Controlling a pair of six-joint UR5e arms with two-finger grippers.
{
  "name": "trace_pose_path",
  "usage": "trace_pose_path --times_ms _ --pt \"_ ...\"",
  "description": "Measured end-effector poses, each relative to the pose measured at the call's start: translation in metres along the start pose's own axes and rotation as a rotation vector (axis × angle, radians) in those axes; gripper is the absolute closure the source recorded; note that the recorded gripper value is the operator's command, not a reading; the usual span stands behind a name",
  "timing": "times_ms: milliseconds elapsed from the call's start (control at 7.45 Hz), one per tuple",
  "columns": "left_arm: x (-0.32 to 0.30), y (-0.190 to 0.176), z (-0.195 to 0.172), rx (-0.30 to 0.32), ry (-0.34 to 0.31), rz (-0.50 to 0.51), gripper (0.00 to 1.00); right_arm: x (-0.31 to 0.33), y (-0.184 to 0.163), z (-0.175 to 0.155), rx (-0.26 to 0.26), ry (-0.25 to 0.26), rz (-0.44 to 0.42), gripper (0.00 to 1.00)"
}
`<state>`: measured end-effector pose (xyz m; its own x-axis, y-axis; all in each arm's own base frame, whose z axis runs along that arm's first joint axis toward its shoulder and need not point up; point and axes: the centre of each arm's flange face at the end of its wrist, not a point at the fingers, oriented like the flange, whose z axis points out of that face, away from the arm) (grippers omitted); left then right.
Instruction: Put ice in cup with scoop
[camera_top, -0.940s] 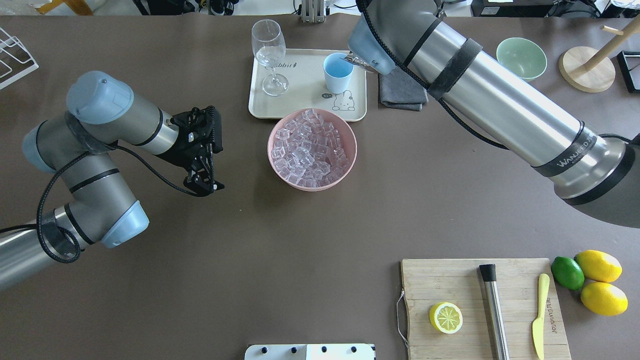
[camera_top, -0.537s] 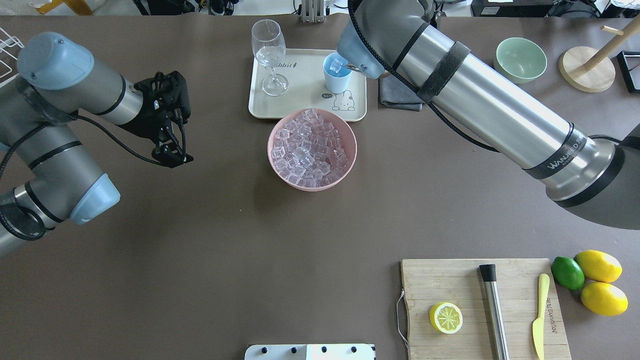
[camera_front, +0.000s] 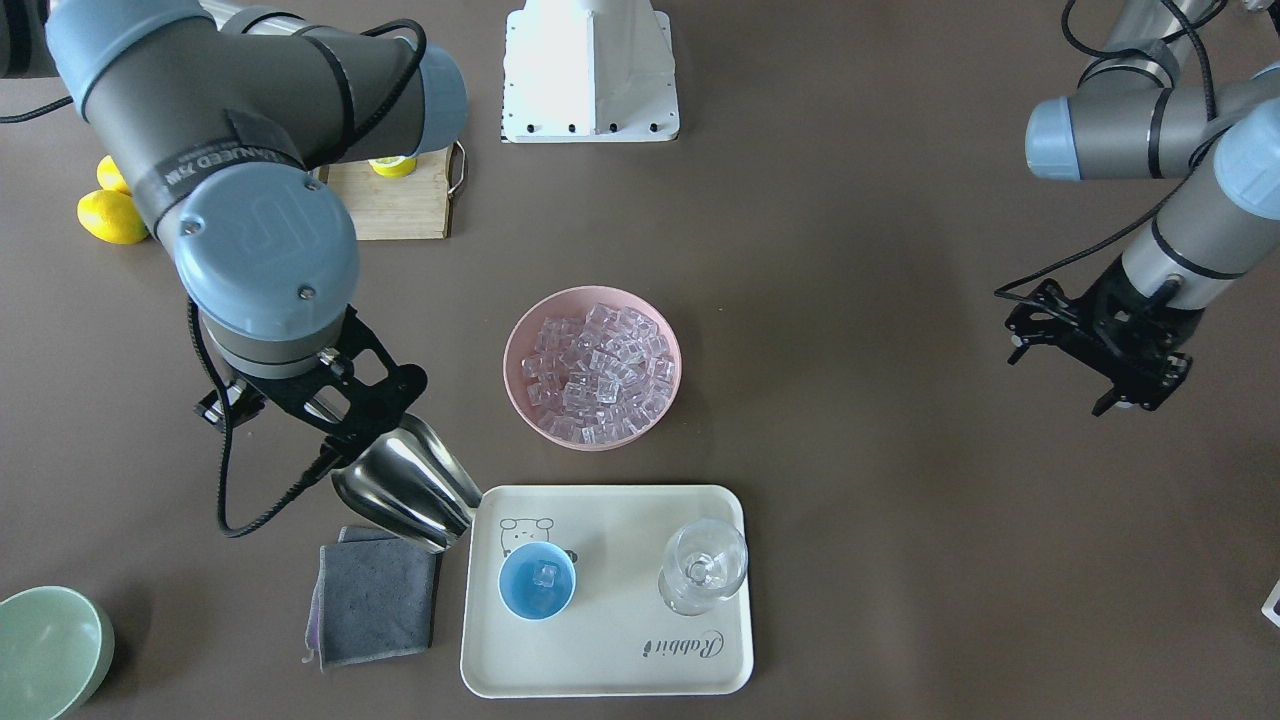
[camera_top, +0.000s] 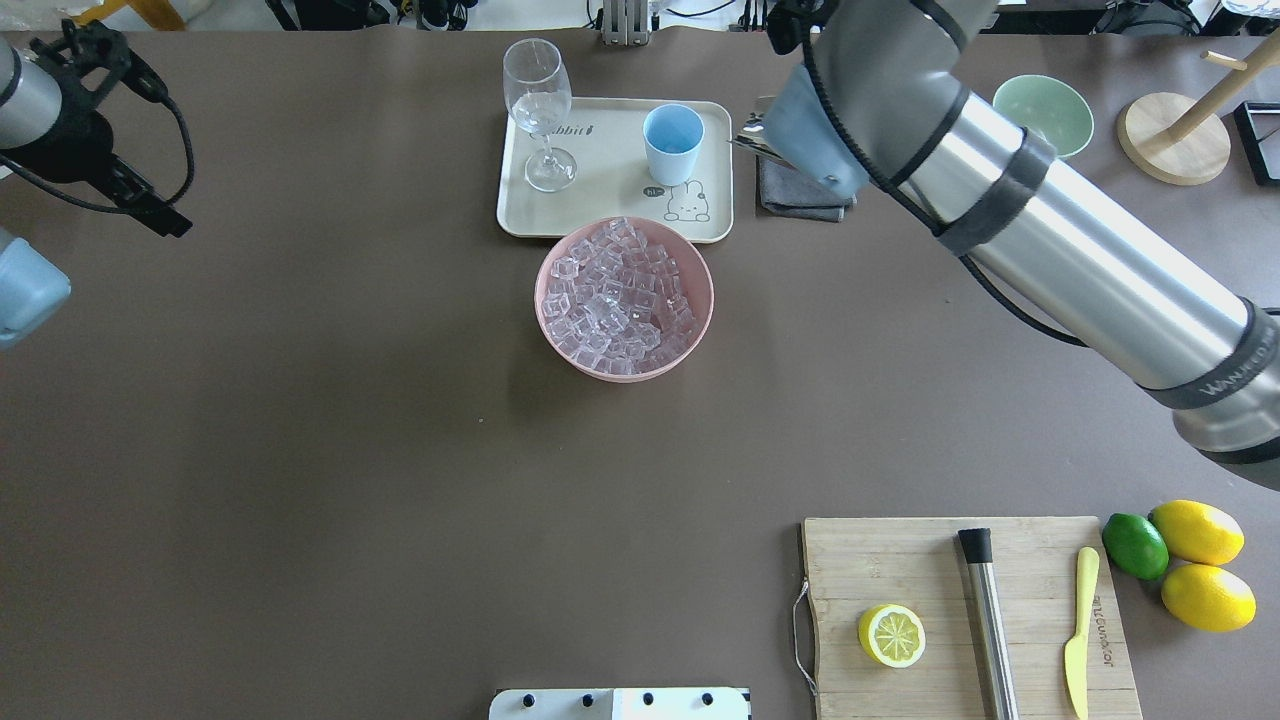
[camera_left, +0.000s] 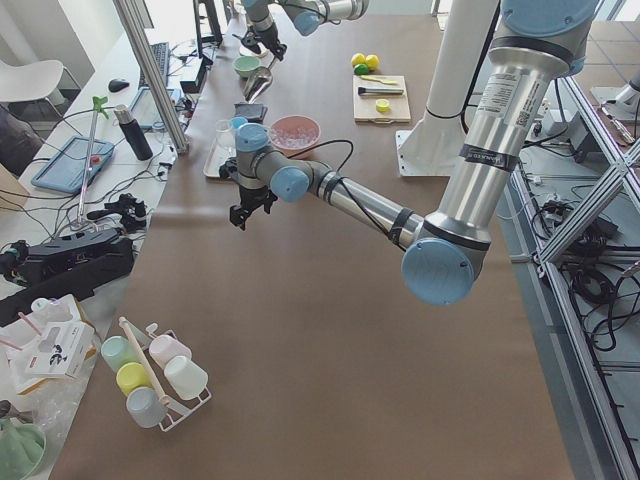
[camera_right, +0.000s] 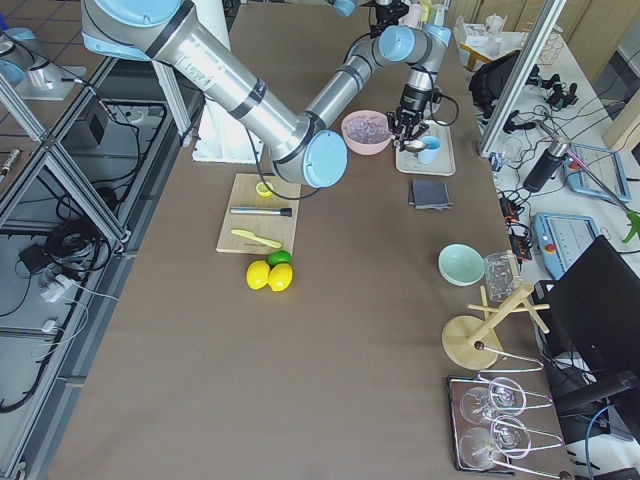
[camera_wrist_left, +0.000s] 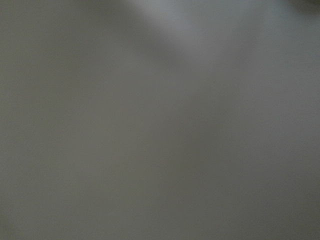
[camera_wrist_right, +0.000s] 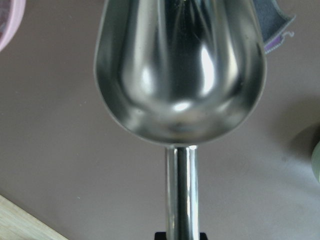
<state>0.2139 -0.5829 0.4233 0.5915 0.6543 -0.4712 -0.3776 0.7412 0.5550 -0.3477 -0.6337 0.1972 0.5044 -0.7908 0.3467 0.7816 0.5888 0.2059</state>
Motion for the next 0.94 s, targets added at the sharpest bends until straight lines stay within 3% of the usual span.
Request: trace_pose_path --times_ms 268,403,671,940 --pt "-0.067 0.050 -0.014 -0.138 -0.060 -0.337 0.01 0.039 0.091 0.029 0.041 -0.032 0.111 1.00" --pt "-0.102 0.085 -0.020 -0.168 -0.082 -0.439 0.01 0.053 0.145 0.052 0.074 -0.061 0.259 1.00" --pt "-0.159 0.143 -0.027 -0.194 -0.112 -0.573 0.01 0.079 0.254 0.118 0.179 -0.119 0.559 1.00" --pt "-0.214 0.201 -0.025 -0.172 -0.133 -0.665 0.01 0.106 0.349 0.189 0.176 -0.209 0.752 1.00"
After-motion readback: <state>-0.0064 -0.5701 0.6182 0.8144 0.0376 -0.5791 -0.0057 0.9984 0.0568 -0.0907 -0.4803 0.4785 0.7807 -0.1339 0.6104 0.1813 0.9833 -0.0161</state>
